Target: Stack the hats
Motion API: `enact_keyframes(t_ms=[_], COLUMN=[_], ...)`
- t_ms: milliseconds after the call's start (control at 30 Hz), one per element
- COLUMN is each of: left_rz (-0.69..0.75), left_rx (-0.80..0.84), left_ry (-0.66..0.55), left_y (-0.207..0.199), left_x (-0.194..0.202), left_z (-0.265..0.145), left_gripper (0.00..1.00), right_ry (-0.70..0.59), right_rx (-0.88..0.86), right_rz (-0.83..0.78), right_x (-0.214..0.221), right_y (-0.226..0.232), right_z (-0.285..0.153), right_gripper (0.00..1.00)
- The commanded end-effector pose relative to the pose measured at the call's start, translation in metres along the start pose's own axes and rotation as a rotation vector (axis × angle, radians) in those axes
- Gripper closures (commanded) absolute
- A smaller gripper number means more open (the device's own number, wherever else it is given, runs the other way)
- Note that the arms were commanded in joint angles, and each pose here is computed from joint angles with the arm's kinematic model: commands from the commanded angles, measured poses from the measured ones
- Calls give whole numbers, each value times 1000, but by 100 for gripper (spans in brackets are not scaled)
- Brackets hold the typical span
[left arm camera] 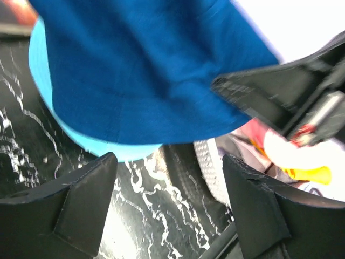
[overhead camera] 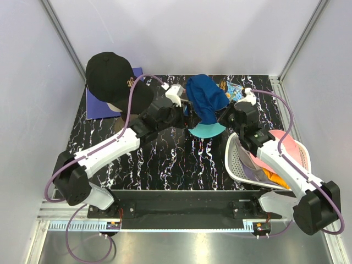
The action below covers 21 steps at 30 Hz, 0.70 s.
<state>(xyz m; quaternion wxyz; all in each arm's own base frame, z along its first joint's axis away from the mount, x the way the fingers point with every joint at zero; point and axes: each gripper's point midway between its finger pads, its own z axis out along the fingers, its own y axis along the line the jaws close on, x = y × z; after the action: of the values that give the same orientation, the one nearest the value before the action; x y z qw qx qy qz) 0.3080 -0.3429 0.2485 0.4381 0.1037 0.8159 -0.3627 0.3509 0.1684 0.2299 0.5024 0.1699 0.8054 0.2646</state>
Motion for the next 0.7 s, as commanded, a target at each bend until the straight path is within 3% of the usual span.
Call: enact_keyframes(t_ms=[0,400,667], left_rz=[-65,-136,-15], left_rx=[57,74,69], left_ry=[-10,13,-5], left_y=[0,20,17], left_x=[1,10,-9], left_z=[6,21,19], left_gripper=[18,20,18], right_ry=[-30,-1,82], right_rx=[88,162,154], right_rz=[-24,-53,-145], right_x=[-2,5,10], right_y=[-18,-42,-53], right_z=[2,13,32], right_gripper=[90,90,88])
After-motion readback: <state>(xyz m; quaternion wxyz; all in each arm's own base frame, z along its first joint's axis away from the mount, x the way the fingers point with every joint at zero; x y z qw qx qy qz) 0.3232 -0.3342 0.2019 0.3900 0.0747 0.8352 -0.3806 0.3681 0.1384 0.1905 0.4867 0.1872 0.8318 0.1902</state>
